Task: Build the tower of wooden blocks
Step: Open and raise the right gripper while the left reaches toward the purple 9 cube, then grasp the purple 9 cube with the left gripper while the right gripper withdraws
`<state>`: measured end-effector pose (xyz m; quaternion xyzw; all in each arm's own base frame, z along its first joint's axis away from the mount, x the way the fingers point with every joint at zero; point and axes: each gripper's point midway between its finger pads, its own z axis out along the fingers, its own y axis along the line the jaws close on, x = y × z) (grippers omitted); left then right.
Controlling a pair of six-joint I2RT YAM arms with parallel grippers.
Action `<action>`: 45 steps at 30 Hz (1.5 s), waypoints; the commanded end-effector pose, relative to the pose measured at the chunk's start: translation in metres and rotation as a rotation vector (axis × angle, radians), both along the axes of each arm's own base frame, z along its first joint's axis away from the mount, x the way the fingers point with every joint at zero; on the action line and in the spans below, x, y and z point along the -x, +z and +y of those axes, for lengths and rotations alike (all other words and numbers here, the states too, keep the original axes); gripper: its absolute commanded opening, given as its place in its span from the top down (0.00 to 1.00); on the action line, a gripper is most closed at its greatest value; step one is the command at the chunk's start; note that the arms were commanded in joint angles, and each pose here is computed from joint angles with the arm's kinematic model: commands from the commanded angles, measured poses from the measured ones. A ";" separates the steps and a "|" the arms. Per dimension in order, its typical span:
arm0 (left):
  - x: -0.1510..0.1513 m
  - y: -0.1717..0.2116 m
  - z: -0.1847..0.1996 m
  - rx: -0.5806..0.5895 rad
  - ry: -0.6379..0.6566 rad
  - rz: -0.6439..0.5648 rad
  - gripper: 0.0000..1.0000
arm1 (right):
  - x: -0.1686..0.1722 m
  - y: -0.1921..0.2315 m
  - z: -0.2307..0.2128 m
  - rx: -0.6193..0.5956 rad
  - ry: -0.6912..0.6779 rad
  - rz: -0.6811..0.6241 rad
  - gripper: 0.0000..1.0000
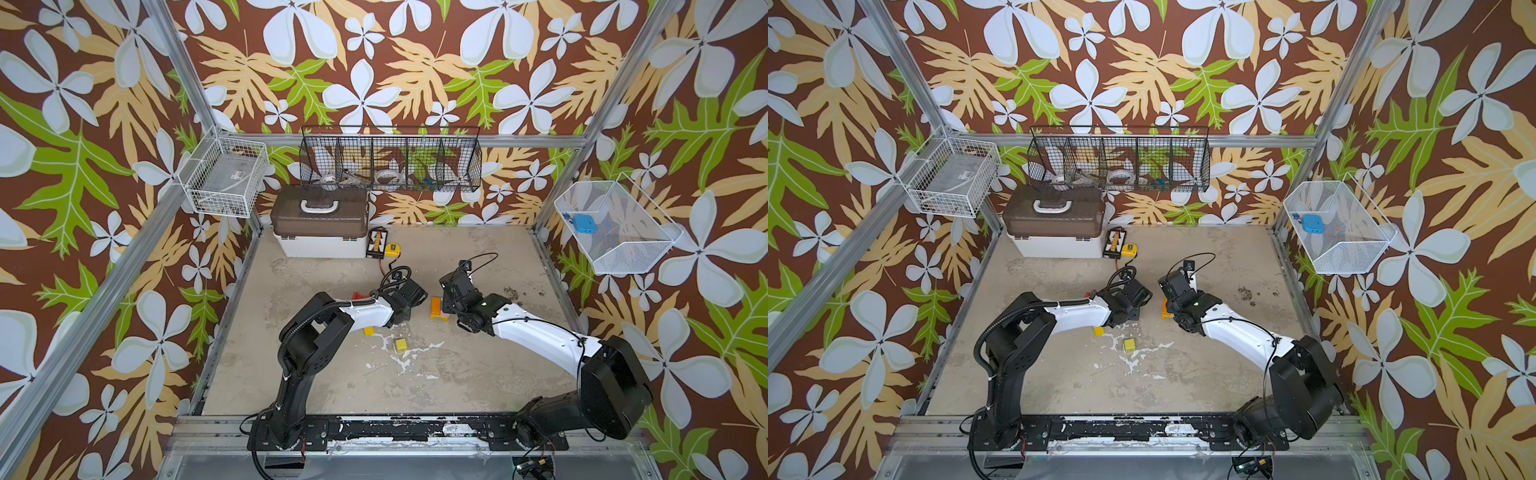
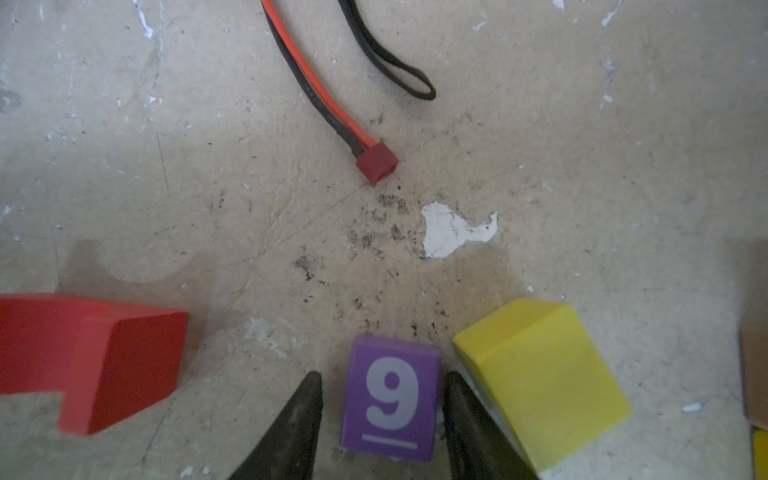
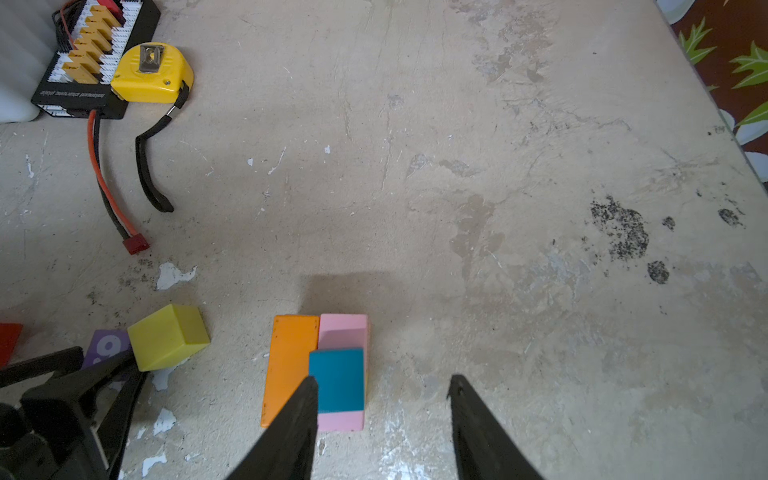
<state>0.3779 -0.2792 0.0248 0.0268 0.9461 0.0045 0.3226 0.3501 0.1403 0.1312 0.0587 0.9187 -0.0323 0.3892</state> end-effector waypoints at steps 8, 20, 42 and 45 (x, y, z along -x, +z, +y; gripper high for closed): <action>0.001 -0.003 0.003 -0.011 -0.002 0.012 0.56 | -0.002 -0.005 0.000 0.012 -0.006 0.013 0.48; -0.002 -0.007 0.005 -0.018 0.003 0.013 0.58 | -0.001 -0.002 -0.001 0.010 -0.012 0.002 0.48; -0.006 0.009 0.017 0.005 0.031 -0.031 0.80 | -0.001 0.001 0.000 -0.004 -0.007 -0.003 0.48; -0.006 0.027 0.031 0.002 0.066 -0.091 0.85 | 0.001 0.009 -0.001 -0.017 -0.006 -0.023 0.48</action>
